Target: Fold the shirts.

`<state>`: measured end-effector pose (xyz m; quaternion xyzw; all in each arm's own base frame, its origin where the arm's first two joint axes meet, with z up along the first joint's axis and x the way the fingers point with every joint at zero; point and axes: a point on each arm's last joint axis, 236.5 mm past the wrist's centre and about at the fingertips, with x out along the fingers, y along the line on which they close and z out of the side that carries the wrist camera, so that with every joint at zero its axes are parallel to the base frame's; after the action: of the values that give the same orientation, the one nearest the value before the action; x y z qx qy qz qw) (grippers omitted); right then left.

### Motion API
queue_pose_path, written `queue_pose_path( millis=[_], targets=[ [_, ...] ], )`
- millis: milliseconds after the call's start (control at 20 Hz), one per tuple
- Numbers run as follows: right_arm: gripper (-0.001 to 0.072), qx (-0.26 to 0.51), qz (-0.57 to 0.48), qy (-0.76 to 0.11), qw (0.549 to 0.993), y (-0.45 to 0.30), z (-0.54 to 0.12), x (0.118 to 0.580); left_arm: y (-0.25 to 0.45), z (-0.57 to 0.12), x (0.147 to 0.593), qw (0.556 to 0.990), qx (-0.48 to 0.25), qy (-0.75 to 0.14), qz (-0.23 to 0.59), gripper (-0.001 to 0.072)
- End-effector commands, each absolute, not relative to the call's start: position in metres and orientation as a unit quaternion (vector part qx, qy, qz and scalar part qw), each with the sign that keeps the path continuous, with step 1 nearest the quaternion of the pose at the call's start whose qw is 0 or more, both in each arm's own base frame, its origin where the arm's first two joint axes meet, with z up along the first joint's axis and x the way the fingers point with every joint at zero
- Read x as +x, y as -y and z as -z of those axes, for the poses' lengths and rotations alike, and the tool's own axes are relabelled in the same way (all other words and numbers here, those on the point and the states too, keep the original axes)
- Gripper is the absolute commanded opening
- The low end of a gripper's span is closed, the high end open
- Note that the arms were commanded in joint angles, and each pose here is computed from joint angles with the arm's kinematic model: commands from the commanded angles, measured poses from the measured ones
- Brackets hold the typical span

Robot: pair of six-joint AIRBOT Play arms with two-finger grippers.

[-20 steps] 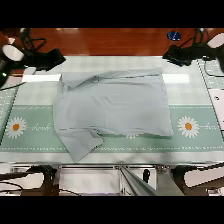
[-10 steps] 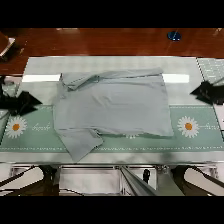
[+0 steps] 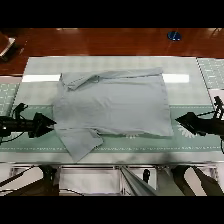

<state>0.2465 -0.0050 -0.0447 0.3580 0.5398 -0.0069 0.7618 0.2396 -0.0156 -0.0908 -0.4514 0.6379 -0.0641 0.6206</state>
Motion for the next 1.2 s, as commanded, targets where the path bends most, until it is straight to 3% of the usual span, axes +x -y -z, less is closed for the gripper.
queue_pose_path(
  millis=[0, 50, 100, 150, 200, 400, 650, 1000, 1150],
  targets=[
    [0.0415, 0.364, 0.006, -0.545, 0.755, 0.0, 0.048, 0.239, 0.029, 0.105, 0.239, 0.614, -0.44, -0.652, 0.065, 0.0504],
    [0.0415, 0.366, 0.01, -0.546, 0.754, 0.001, 0.048, 0.239, 0.032, 0.106, 0.24, 0.614, -0.437, -0.653, 0.067, 0.0474],
    [0.0415, 0.364, 0.02, -0.549, 0.752, 0.004, 0.051, 0.238, 0.035, 0.108, 0.24, 0.614, -0.433, -0.656, 0.07, 0.0362],
    [0.0415, 0.358, 0.032, -0.558, 0.748, 0.009, 0.057, 0.233, 0.038, 0.109, 0.241, 0.616, -0.427, -0.658, 0.072, 0.0215],
    [0.0415, 0.35, 0.046, -0.574, 0.739, 0.014, 0.065, 0.226, 0.039, 0.11, 0.242, 0.619, -0.423, -0.657, 0.072, 0.002],
    [0.0415, 0.359, 0.062, -0.645, 0.671, 0.012, 0.092, 0.197, 0.039, 0.11, 0.243, 0.621, -0.42, -0.657, 0.074, 0.0023],
    [0.0415, 0.407, 0.035, -0.662, 0.628, -0.009, 0.103, 0.199, 0.039, 0.109, 0.243, 0.622, -0.42, -0.657, 0.073, 0.0023],
    [0.0397, 0.448, 0.007, -0.627, 0.637, -0.032, 0.117, 0.242, 0.04, 0.108, 0.246, 0.628, -0.42, -0.65, 0.082, 0.0023],
    [0.0023, 0.396, -0.046, -0.629, 0.667, -0.051, 0.101, 0.267, 0.043, 0.098, 0.26, 0.633, -0.439, -0.631, 0.089, 0.0023]
  ],
)
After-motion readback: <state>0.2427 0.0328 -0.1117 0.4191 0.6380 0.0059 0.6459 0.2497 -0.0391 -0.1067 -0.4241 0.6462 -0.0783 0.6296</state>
